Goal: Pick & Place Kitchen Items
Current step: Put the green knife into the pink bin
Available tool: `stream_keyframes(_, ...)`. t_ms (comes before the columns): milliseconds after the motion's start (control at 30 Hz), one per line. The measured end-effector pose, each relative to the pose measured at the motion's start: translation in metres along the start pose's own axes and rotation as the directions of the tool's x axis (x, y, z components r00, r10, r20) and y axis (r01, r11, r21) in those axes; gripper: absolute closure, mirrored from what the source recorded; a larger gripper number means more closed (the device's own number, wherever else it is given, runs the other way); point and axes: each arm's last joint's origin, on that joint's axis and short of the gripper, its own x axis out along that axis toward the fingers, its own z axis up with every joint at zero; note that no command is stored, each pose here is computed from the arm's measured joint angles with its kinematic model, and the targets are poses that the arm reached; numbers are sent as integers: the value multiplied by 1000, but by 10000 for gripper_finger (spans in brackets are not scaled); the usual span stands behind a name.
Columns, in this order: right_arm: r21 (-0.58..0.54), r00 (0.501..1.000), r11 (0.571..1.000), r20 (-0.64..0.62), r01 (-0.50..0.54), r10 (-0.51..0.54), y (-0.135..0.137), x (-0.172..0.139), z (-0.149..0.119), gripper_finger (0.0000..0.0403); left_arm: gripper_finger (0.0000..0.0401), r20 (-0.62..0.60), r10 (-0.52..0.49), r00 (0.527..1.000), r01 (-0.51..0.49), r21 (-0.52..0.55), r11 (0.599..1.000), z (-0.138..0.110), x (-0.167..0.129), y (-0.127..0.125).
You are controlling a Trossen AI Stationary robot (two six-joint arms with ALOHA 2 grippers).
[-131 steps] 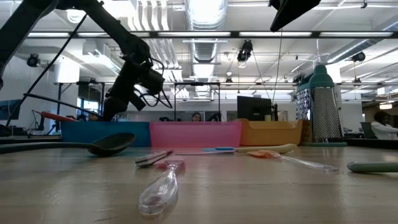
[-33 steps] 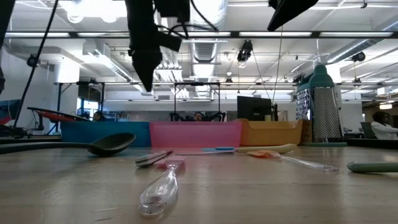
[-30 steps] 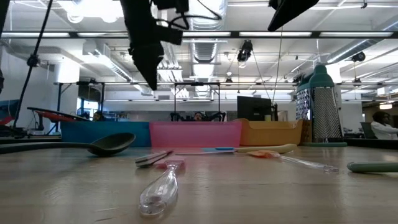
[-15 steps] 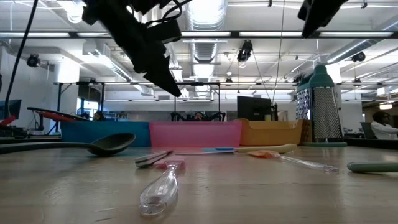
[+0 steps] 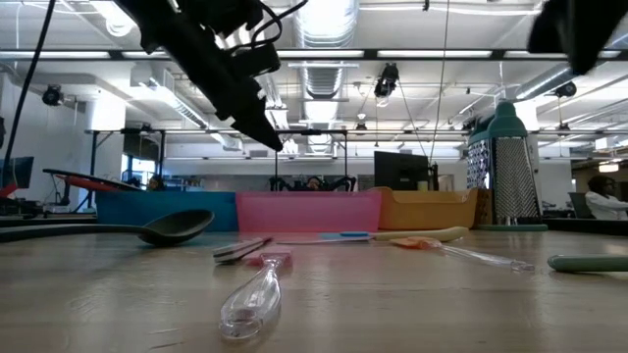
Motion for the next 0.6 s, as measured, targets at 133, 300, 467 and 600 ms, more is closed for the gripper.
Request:
stream_keyframes(133,140,996,988,-60,-61,70,21,16,-7,392,222,25,-44,999,43,32,999,-5,3,-2)
stream_keyframes(300,122,990,985,88,-121,111,48,28,-18,392,222,44,-65,997,61,75,995,-3,3,-2)
stream_keyframes(467,245,996,965,48,-88,79,63,55,-31,385,222,31,-65,997,62,80,995,-4,2,-1)
stream_keyframes(600,277,994,958,-49,-78,95,70,72,-33,356,222,23,-65,998,63,82,995,-5,2,-2)
